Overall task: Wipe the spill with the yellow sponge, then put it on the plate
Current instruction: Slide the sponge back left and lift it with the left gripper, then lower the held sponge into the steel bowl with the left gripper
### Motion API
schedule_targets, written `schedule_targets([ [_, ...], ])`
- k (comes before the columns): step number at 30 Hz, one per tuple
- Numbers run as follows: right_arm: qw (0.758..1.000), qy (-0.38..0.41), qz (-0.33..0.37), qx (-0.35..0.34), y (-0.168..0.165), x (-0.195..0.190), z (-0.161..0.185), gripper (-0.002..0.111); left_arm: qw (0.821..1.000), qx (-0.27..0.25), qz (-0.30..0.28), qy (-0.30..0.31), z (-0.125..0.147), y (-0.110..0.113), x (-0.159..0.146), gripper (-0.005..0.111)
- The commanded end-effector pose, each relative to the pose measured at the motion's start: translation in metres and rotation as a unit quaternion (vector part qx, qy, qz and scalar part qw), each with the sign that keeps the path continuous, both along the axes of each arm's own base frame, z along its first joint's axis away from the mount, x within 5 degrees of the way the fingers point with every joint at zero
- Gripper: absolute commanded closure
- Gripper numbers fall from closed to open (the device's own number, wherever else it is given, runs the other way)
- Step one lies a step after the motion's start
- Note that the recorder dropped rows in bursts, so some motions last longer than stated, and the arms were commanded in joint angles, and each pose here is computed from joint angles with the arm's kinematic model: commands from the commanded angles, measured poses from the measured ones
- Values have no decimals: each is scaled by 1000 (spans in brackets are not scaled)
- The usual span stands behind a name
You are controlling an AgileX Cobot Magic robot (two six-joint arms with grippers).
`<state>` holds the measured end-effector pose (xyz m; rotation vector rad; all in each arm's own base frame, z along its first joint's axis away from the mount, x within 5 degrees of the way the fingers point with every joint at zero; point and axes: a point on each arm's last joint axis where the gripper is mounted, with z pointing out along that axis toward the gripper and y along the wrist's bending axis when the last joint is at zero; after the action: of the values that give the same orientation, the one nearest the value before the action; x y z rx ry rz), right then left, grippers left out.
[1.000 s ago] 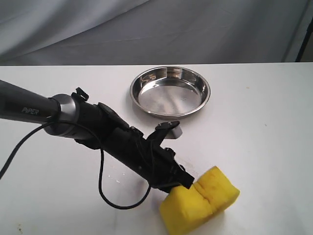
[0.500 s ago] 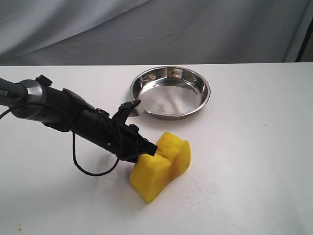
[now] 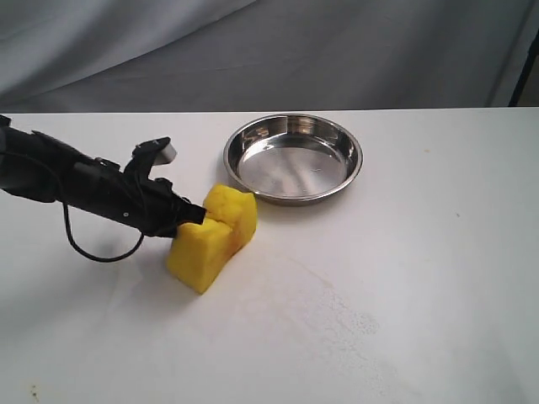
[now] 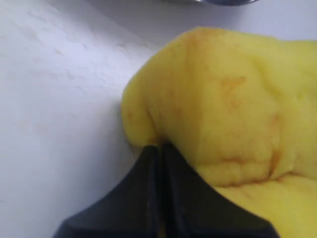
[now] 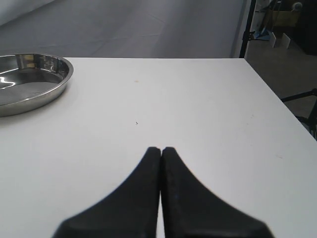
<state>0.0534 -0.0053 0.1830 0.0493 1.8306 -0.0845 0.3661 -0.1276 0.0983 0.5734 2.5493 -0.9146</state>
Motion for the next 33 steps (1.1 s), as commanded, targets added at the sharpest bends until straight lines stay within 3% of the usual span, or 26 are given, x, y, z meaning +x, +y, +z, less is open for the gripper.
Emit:
schedule_targets([
  [1, 1000, -2, 2, -3, 0, 0, -1, 108, 996, 12, -2, -90, 37, 7, 6, 107],
  [8, 1000, -2, 2, -3, 0, 0, -1, 108, 980, -86, 2, -181, 102, -2, 2, 107],
  [16, 1000, -2, 2, -3, 0, 0, -1, 108, 957, -151, 15, -247, 126, -5, 5, 107],
  [22, 1000, -2, 2, -3, 0, 0, -1, 108, 951, -132, -7, -281, 126, -12, 13, 107],
  [27, 1000, -2, 2, -3, 0, 0, -1, 108, 948, -65, -31, -311, 103, -49, 36, 107],
  [33, 1000, -2, 2, -3, 0, 0, -1, 108, 930, 19, 0, -367, 89, -88, 86, 107],
])
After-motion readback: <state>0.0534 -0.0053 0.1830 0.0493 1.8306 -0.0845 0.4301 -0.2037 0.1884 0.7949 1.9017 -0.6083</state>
